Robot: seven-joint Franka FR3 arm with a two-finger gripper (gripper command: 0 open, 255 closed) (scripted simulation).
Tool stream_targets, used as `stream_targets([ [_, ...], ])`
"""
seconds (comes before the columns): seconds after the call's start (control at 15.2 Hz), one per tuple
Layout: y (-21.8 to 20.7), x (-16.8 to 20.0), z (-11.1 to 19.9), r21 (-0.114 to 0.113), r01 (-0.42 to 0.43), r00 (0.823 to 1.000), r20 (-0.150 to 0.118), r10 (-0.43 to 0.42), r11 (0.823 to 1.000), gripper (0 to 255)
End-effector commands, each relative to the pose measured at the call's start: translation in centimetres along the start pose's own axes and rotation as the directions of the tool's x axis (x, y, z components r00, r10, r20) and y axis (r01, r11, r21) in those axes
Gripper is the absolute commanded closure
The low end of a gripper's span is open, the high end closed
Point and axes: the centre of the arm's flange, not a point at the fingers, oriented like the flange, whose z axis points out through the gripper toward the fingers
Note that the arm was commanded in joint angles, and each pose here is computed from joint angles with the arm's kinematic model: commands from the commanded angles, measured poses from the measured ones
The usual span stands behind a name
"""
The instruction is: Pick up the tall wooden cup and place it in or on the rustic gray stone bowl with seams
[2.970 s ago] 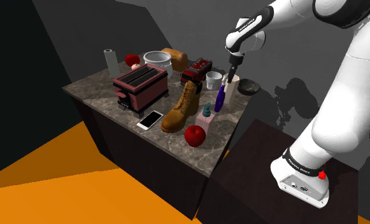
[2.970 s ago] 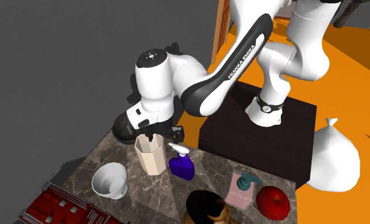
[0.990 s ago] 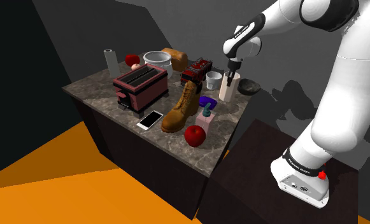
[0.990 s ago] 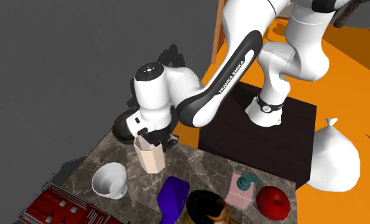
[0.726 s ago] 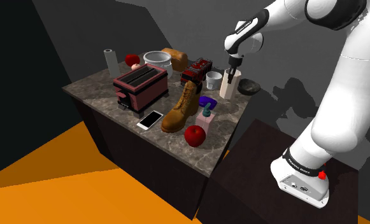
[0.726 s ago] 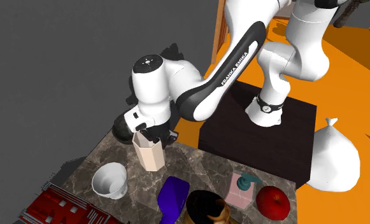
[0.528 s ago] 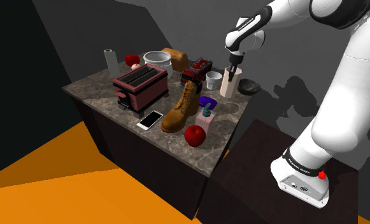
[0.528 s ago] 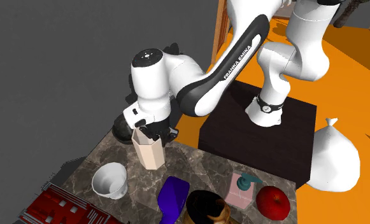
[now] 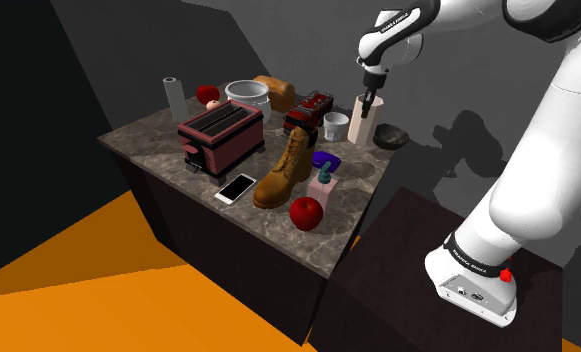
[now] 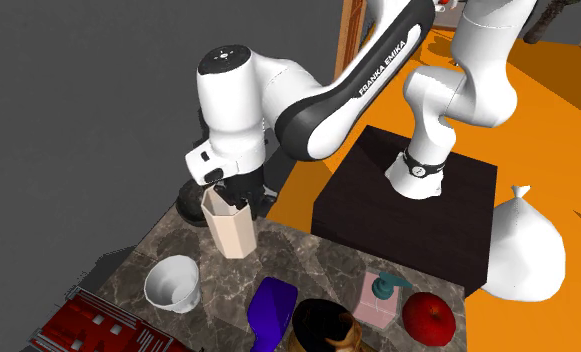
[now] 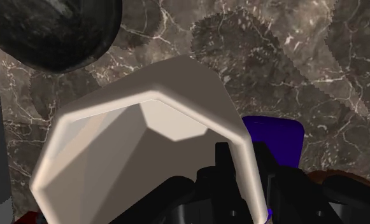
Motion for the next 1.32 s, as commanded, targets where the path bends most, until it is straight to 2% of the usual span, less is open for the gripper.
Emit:
stream_targets([
  [0.0, -0.1, 0.0, -1.1, 0.0, 0.0, 1.0, 0.0, 0.0, 1.0, 255],
  [0.59, 0.0, 0.0, -5.7, 0.0, 0.0, 1.0, 0.0, 0.0, 1.0, 255],
  [1.25, 10.0, -7.8, -9.2, 0.0, 0.0, 1.0, 0.0, 0.0, 1.0, 255],
])
